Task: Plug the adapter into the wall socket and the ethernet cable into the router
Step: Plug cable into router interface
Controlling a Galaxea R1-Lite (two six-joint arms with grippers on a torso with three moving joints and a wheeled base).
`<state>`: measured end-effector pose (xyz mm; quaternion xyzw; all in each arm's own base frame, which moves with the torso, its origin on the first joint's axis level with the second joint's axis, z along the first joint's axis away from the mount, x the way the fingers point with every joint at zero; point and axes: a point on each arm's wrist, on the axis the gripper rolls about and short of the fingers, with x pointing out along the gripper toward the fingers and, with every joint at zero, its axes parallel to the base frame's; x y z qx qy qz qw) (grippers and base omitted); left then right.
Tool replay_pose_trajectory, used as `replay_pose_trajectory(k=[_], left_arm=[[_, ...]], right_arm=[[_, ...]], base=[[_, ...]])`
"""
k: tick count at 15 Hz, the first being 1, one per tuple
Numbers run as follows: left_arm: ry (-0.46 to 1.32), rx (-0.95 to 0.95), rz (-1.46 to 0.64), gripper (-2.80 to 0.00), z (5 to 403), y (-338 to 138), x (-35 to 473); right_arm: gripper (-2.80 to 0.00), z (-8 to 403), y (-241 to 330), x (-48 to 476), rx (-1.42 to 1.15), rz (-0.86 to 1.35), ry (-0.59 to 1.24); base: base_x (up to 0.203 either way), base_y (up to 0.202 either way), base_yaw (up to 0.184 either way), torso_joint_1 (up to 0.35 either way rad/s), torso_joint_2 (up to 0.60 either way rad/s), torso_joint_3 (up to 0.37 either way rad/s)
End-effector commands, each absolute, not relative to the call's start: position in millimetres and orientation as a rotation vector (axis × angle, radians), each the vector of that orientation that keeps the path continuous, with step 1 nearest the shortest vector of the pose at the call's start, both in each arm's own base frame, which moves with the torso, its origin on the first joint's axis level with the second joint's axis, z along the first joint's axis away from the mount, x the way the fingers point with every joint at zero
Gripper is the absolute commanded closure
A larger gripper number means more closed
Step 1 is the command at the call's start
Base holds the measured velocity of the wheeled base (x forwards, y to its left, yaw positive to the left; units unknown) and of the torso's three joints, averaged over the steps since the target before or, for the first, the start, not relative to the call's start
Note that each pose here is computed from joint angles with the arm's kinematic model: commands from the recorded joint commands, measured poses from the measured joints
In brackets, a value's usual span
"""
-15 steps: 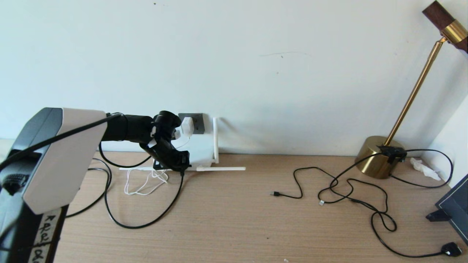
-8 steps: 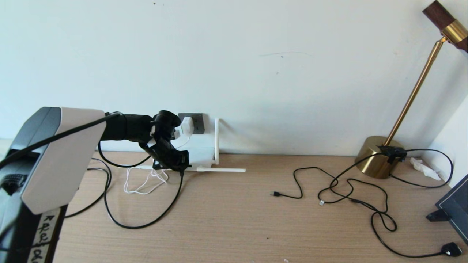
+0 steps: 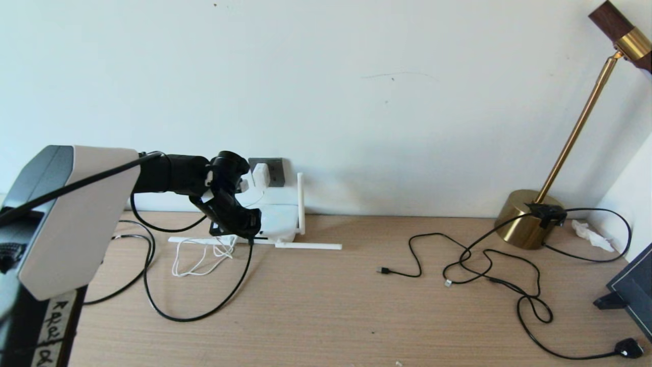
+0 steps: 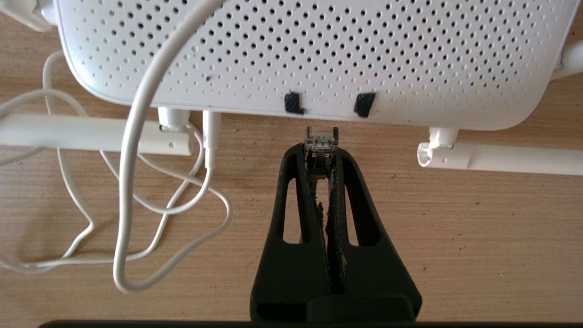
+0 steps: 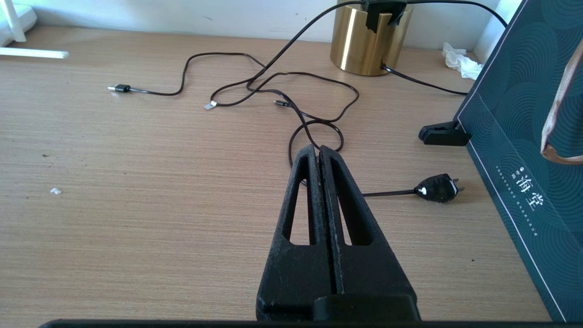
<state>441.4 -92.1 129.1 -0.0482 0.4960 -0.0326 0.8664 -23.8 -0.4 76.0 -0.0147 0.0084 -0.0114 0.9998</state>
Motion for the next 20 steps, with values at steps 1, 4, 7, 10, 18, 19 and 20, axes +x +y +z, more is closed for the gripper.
replay_pose_trajectory(k=[1, 4, 7, 10, 18, 19, 20], left_arm=[[1.052, -0.100, -0.066, 0.00, 130.6, -91.9, 437.7], [1.176, -0.078, -0.092, 0.00, 143.2, -87.4, 413.0], [1.436, 0.113, -0.225, 0.00, 175.3, -67.8, 347.6], [1.680, 0.239, -0.257, 0.00, 176.2, -54.1, 300.3], [1.510, 0.135, -0.145, 0.00, 78.9, -52.7, 303.9], [1.457, 0.122, -0.140, 0.00, 73.4, -50.7, 303.8], [1.405, 0.112, -0.135, 0.00, 68.1, -49.1, 303.4]], right_arm=[[0.00, 75.9, -0.4, -23.6, -0.030, -0.022, 0.019], [0.00, 75.9, -0.4, -23.6, -0.029, -0.021, 0.019], [0.00, 75.9, -0.4, -23.6, -0.029, -0.023, 0.019], [0.00, 75.9, -0.4, -23.6, -0.029, -0.023, 0.019], [0.00, 75.9, -0.4, -23.6, -0.029, -0.021, 0.019], [0.00, 75.9, -0.4, -23.6, -0.029, -0.023, 0.019], [0.00, 75.9, -0.4, -23.7, -0.029, -0.023, 0.018]], base=[[0.000, 0.000, 0.000, 0.000, 0.00, 0.000], [0.000, 0.000, 0.000, 0.000, 0.00, 0.000], [0.000, 0.000, 0.000, 0.000, 0.00, 0.000], [0.000, 0.000, 0.000, 0.000, 0.00, 0.000], [0.000, 0.000, 0.000, 0.000, 0.00, 0.000], [0.000, 0.000, 0.000, 0.000, 0.00, 0.000], [0.000, 0.000, 0.000, 0.000, 0.00, 0.000]])
